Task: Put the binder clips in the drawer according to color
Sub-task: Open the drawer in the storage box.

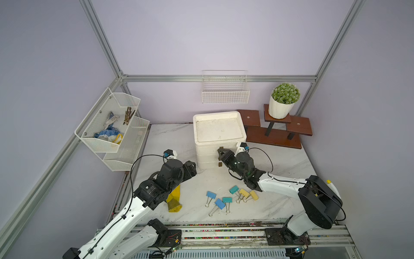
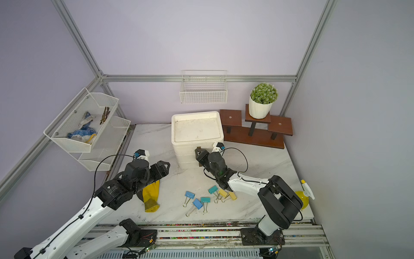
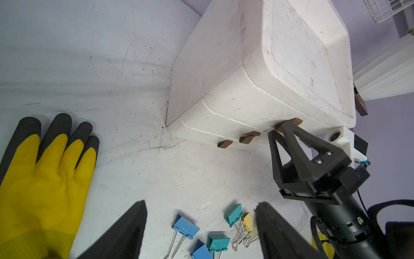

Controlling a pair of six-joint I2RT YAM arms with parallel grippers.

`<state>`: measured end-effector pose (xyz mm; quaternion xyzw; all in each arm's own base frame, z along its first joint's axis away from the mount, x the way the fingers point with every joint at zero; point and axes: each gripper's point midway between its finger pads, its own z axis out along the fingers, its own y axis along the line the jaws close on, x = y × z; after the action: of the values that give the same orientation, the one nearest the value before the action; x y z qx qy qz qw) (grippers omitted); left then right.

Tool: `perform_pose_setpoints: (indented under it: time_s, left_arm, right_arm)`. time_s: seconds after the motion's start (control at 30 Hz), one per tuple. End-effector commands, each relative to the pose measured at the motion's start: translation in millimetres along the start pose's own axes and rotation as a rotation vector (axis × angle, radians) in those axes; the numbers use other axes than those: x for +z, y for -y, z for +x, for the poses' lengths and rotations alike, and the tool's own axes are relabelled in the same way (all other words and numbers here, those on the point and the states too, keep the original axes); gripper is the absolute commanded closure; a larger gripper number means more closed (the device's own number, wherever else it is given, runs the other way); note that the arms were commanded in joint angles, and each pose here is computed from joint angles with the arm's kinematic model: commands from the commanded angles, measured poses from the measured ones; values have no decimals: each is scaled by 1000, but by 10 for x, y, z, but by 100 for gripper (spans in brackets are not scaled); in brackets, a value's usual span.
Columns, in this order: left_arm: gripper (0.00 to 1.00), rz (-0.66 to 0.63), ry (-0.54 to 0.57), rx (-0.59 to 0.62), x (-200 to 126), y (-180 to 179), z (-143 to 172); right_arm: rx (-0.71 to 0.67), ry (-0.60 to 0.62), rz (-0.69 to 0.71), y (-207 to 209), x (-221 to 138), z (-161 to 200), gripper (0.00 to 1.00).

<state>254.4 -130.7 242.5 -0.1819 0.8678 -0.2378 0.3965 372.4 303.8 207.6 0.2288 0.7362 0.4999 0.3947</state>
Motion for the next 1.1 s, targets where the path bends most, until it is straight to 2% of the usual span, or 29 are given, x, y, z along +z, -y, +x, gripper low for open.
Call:
perform_pose_setpoints:
  time_s: [0.0,0.07,0.13,0.17,0.33,0.6,1.07]
  left_arm:
    - [20,27,39,3,-95,80,-126]
    - [20,31,39,-2,-91,79,-119]
    - [20,33,37,-2,-89,76,-110]
    - [20,33,38,-4,-86,77,-112]
    - [20,22,24,-2,-26,40,-56]
    - [20,20,24,2,29,54,-55]
    - [20,32,24,3,55,119,-80]
  right_arm:
    - [13,28,-56,-167,9,-105,71]
    - [20,40,-64,-186,-22,-133,82]
    - [15,54,-56,-173,-44,-158,99]
    - [15,65,-69,-250,-95,-203,100]
    - [25,51,-69,-301,-236,-207,100]
    - [74,-46,2,-44,-582,7,100]
    - [47,-117,88,116,-1145,238,100]
